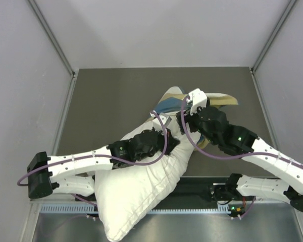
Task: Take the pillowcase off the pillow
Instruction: Pull out the pillow
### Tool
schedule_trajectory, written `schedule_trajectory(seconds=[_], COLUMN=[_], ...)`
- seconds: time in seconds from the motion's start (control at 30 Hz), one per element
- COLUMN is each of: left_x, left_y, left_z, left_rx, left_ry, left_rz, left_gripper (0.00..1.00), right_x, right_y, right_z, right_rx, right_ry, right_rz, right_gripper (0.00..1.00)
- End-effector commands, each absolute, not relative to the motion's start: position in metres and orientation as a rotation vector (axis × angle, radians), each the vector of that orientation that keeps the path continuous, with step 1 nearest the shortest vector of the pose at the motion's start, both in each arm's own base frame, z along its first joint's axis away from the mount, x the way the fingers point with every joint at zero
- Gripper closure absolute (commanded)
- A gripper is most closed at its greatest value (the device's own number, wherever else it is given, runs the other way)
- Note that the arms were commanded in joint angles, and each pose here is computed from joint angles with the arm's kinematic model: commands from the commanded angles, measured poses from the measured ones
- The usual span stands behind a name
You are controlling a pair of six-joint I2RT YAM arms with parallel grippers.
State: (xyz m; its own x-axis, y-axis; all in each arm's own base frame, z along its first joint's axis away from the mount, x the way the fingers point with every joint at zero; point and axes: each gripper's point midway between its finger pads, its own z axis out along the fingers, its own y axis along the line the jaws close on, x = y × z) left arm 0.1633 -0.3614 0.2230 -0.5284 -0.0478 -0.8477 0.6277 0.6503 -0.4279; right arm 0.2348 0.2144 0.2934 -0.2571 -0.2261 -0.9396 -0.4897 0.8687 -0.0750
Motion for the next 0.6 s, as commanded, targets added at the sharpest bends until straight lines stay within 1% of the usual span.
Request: schedule_trajectory(seconds=[0.0,0.17,0.33,0.43,0.57], left_x=[0.146,0.139,0.136,0.136,0.137], left_y=[-0.317,-0.317,-0.317,-0.317,-0.315], left_z=[0.153,0.151,0.15,0.152,0.152], left_rx=[0.637,0.668,0.68,0.682,0.689], left_ry=[2.159,2.164,2.161,2.158,2.158], left_rz=[-0.699,-0.735,-0.752,-0.752,-0.739], left_gripper=[1.0,1.0,1.0,1.0,1.0], right_x=[0.256,0.27,0.275,0.271,0.266], right_y=[0.204,0.207,0.224,0.234,0.233], right_z=[0.33,0.326,0.31,0.305,0.3], right_rx=[-0.466,-0.487,-0.573,-0.606,-0.635], right_ry=[1.707,1.677,1.69,1.693,1.711], right_rz=[0.144,0.047,0.039,0.096,0.095], right_gripper=[0.17,0.16,0.15,0.15,0.15])
